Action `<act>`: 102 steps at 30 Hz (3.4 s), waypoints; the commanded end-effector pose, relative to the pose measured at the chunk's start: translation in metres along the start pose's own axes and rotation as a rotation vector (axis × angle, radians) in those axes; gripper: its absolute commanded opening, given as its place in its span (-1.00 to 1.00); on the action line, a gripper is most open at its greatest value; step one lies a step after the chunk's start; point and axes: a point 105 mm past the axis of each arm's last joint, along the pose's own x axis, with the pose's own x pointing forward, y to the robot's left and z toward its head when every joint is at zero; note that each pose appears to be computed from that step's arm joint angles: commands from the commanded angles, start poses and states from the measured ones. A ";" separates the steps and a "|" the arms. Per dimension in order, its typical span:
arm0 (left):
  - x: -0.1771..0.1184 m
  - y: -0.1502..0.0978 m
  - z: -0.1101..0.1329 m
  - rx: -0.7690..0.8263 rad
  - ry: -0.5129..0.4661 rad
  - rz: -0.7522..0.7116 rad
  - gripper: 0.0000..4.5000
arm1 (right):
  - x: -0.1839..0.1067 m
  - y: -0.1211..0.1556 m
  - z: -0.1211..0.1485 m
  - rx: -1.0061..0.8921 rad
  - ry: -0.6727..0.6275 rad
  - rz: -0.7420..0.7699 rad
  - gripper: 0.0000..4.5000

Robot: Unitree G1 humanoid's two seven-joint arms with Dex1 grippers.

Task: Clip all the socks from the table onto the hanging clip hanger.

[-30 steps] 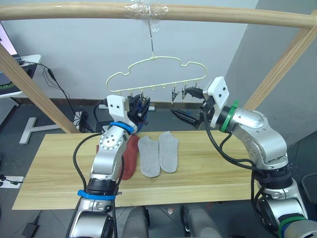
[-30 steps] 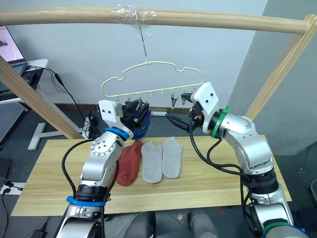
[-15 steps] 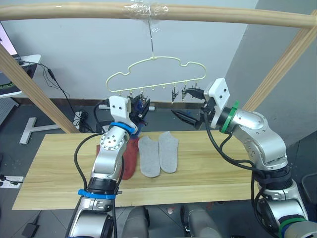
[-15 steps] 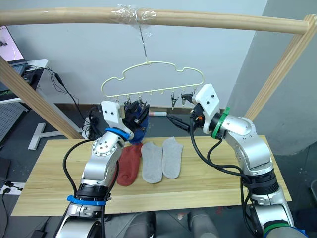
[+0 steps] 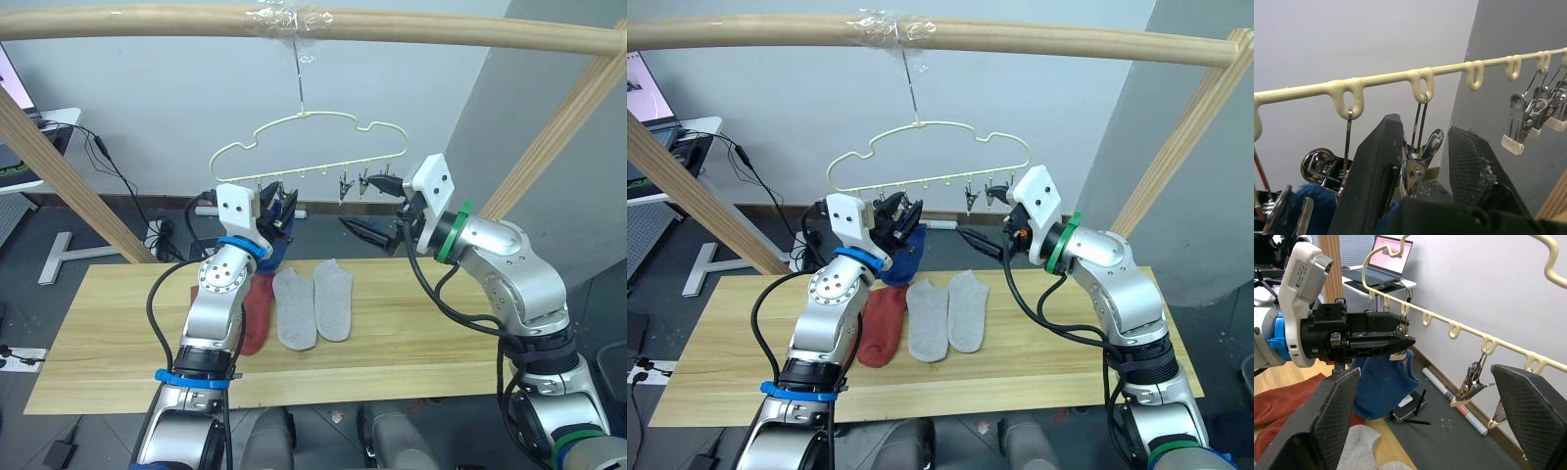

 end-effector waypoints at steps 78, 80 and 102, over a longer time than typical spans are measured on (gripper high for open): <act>-0.034 0.033 0.010 -0.944 0.094 -0.060 -1.00 | 0.028 0.072 -0.074 0.001 0.055 0.185 -0.99; -0.035 0.034 0.014 -1.007 0.088 -0.072 -1.00 | 0.031 0.070 -0.067 0.033 0.040 0.179 -0.99; -0.038 0.016 0.034 -1.169 0.067 -0.181 -1.00 | 0.041 0.064 -0.043 0.030 -0.011 0.166 -0.99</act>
